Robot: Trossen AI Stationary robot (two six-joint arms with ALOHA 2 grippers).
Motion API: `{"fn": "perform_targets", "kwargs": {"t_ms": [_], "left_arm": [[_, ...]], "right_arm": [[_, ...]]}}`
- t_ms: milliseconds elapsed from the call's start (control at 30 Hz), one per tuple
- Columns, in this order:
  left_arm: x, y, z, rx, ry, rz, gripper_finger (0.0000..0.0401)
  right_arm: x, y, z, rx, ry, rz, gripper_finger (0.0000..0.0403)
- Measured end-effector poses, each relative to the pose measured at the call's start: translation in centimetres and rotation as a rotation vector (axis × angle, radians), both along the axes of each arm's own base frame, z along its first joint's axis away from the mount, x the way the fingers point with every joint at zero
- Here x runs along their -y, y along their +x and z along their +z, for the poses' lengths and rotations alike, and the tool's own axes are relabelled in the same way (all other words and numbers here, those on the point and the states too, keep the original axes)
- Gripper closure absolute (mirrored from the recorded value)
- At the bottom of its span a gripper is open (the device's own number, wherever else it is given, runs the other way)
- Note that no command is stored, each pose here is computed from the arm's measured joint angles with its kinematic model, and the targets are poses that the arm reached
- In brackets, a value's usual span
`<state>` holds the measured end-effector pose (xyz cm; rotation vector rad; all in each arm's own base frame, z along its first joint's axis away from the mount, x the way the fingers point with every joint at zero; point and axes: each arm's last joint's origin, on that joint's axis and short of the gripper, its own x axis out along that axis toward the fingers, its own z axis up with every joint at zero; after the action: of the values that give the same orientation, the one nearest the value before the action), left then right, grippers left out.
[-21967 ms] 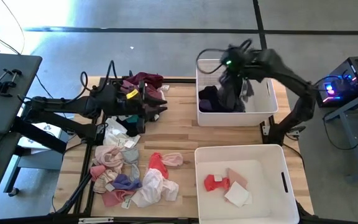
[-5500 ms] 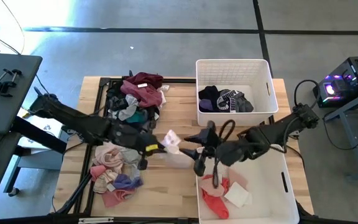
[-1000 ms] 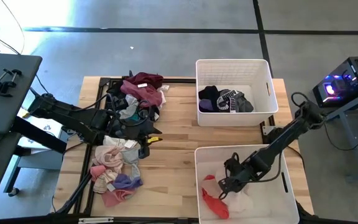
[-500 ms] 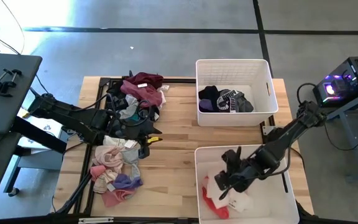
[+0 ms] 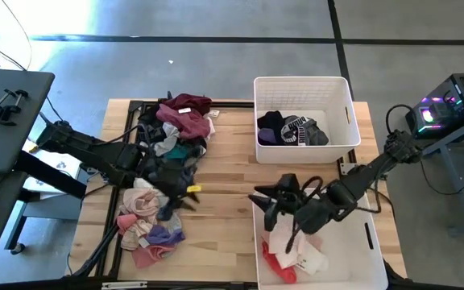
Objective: Sort clothes
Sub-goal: Put the blue sock into the top bin
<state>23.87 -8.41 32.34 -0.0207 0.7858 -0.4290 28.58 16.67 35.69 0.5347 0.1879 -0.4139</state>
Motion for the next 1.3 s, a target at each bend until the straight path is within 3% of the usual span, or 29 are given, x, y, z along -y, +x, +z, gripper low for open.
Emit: {"fn": "perform_targets", "kwargs": {"t_ms": [133,233,500,600,733,900,1033,1167,1300], "left_arm": [[0.6,-1.6,-1.2,-0.154,0.077,-0.075,0.0299],[0.9,-2.6,-2.6,-0.275,0.092,-0.064,0.0299],[1.9,-4.7,-8.9,-0.552,0.003,0.154,0.0299],[2.6,-5.3,-11.0,-0.602,-0.080,0.159,0.0299],[4.1,-6.3,-12.6,-0.611,-0.139,0.013,0.0299],[5.9,-7.8,-13.5,-0.524,-0.052,-0.150,0.0299],[6.7,-8.2,-13.6,-0.425,0.023,-0.107,0.0299],[7.4,-8.4,-13.9,-0.380,-0.015,-0.073,0.0299],[8.0,-9.1,-14.4,-0.365,-0.037,-0.117,0.0299]], "right_arm": [[0.6,0.9,1.4,0.076,-0.092,0.008,0.0249],[1.0,1.2,1.7,0.092,-0.111,0.000,0.0249],[1.1,1.3,1.7,0.091,-0.109,-0.004,0.0249],[1.1,1.3,1.6,0.091,-0.109,-0.002,0.0249],[1.1,1.3,1.6,0.090,-0.109,-0.001,0.0249],[1.1,1.3,1.6,0.090,-0.108,-0.001,0.0249],[1.1,1.3,1.6,0.089,-0.109,-0.001,0.0249],[1.1,1.3,1.6,0.083,-0.113,-0.001,0.0249],[1.1,1.3,1.5,0.077,-0.116,0.000,0.0249]]}}
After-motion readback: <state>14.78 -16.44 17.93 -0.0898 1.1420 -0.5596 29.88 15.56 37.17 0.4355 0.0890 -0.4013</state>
